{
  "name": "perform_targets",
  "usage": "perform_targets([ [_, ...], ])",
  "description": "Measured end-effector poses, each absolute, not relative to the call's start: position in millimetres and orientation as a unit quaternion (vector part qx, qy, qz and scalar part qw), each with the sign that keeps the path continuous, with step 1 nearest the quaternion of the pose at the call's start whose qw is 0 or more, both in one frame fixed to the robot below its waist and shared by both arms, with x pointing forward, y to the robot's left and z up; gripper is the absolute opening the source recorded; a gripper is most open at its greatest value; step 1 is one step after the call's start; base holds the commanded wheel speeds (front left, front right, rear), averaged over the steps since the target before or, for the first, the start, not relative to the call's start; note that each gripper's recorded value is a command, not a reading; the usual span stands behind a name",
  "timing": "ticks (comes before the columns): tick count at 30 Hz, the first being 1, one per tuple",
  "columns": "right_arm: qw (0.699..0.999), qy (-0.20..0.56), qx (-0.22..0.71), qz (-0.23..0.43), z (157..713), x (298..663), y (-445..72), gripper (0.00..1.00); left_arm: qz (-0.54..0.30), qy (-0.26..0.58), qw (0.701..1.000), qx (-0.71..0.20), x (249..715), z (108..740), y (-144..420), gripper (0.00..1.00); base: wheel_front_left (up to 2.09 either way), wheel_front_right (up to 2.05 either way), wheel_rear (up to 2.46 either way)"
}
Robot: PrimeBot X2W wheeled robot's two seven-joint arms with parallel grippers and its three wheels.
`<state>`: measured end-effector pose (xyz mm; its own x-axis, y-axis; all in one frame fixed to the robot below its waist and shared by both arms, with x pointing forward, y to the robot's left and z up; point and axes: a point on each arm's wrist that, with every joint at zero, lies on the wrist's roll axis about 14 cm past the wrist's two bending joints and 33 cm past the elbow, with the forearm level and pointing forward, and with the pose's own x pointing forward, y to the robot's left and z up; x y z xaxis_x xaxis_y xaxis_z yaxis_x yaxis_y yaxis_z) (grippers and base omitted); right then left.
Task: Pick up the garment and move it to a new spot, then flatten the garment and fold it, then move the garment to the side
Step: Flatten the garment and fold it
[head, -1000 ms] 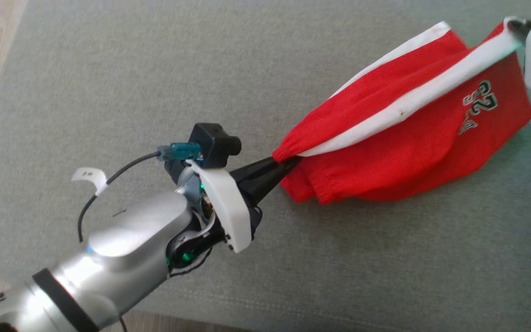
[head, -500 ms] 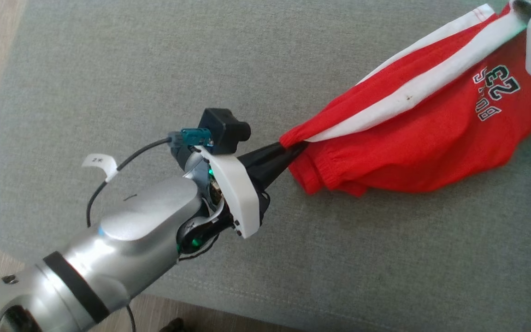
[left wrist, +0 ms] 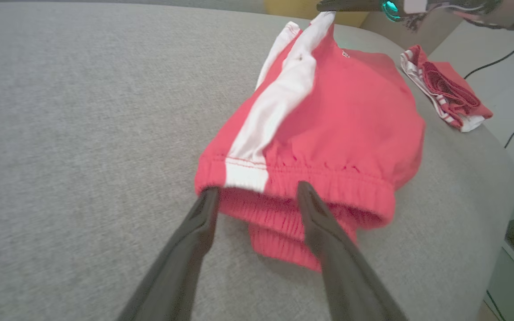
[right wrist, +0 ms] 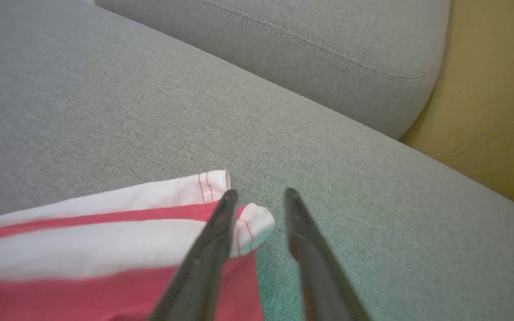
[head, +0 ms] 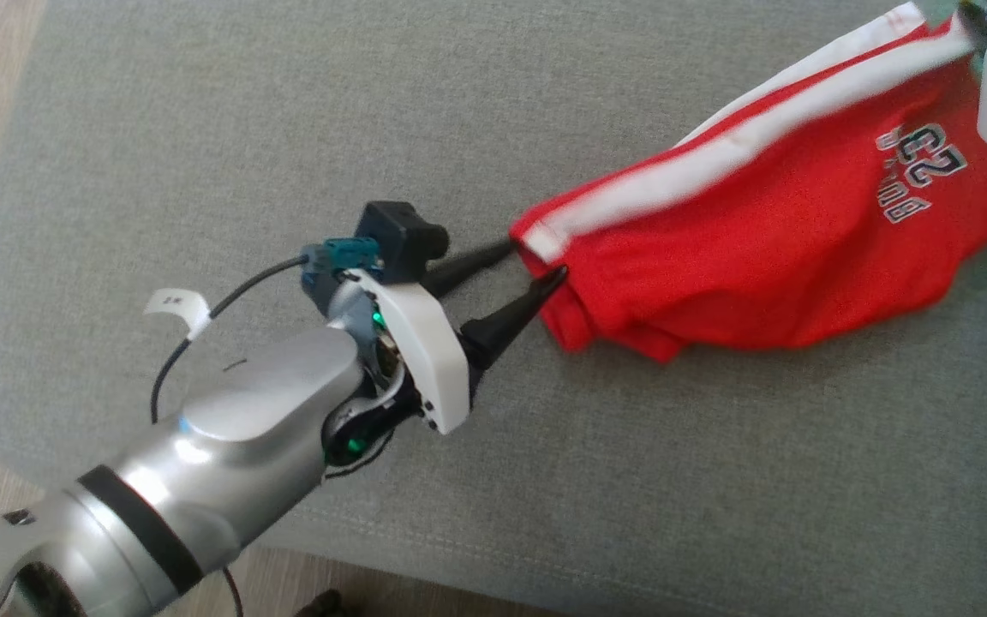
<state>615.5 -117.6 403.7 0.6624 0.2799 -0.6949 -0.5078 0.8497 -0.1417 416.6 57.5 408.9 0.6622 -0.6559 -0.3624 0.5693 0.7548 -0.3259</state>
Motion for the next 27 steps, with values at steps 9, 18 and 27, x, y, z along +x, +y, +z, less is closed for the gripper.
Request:
perform_targets([
  [9,0.931,0.275,-0.137,0.199,445.9,619.5,-126.6,1.00,-0.292,0.183,0.933,-0.100,444.2,433.8,74.6,1.00,0.00,0.00,0.00],
  [18,0.968,0.116,-0.096,0.201,518.5,599.1,-131.2,1.00,-0.202,0.046,0.964,-0.166,480.7,521.3,100.9,1.00,0.00,0.00,0.00],
  [27,0.978,0.029,-0.090,0.185,549.6,551.5,-156.0,1.00,-0.158,-0.033,0.965,-0.206,464.6,563.1,109.7,1.00,0.00,0.00,0.00],
])
